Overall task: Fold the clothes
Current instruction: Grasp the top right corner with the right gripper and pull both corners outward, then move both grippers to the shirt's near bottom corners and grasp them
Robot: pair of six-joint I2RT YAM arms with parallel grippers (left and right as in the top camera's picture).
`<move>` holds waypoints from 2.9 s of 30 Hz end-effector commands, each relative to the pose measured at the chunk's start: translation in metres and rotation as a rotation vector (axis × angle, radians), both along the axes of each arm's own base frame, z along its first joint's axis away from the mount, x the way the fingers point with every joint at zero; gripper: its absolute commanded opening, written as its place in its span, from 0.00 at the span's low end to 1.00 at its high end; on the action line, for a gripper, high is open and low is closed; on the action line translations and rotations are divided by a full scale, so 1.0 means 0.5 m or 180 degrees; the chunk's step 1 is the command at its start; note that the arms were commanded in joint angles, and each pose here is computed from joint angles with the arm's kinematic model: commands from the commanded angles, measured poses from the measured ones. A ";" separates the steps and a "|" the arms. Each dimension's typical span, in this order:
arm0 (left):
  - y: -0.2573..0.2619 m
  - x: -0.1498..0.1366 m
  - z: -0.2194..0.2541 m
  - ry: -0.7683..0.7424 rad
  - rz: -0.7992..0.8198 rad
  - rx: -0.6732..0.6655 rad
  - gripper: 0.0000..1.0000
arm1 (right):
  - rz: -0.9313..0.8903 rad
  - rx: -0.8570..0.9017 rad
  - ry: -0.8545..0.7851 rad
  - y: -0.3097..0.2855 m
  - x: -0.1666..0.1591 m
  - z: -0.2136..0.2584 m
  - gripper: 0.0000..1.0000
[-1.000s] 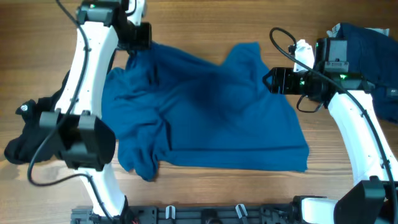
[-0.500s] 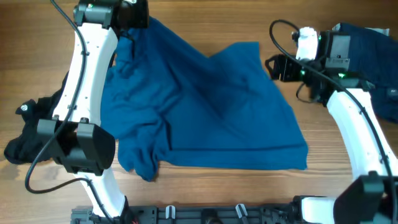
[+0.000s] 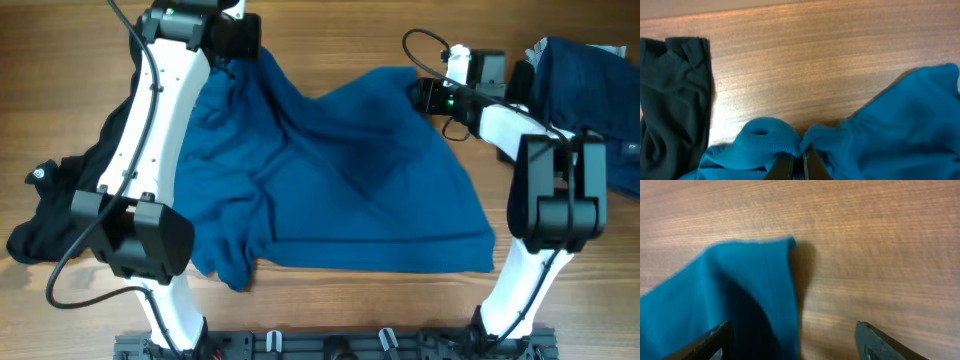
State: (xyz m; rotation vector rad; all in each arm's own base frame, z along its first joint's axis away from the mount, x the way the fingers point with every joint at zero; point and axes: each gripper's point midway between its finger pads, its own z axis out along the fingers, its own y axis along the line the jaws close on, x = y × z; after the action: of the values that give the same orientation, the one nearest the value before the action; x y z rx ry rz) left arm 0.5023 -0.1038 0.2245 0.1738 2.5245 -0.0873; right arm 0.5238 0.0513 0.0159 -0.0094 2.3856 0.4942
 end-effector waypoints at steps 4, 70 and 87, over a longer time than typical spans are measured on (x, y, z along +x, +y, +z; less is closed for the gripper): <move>0.016 -0.010 0.007 0.0028 0.0101 0.0105 0.04 | 0.0048 0.0366 -0.0141 0.045 0.039 -0.044 0.73; 0.164 0.238 -0.116 -0.0816 0.0817 0.0511 1.00 | -0.0437 -0.0588 -0.0077 -0.202 0.132 0.222 1.00; 0.142 -0.247 -0.042 0.1459 0.1980 -0.0008 1.00 | -0.1383 -0.0150 0.1585 -0.162 -0.316 0.437 0.99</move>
State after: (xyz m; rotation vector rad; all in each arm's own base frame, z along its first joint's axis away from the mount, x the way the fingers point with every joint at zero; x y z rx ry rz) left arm 0.3953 -0.0372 0.1841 -0.4643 2.9623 0.1546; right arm 0.3924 -0.0183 0.2182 0.4988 2.7837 0.3516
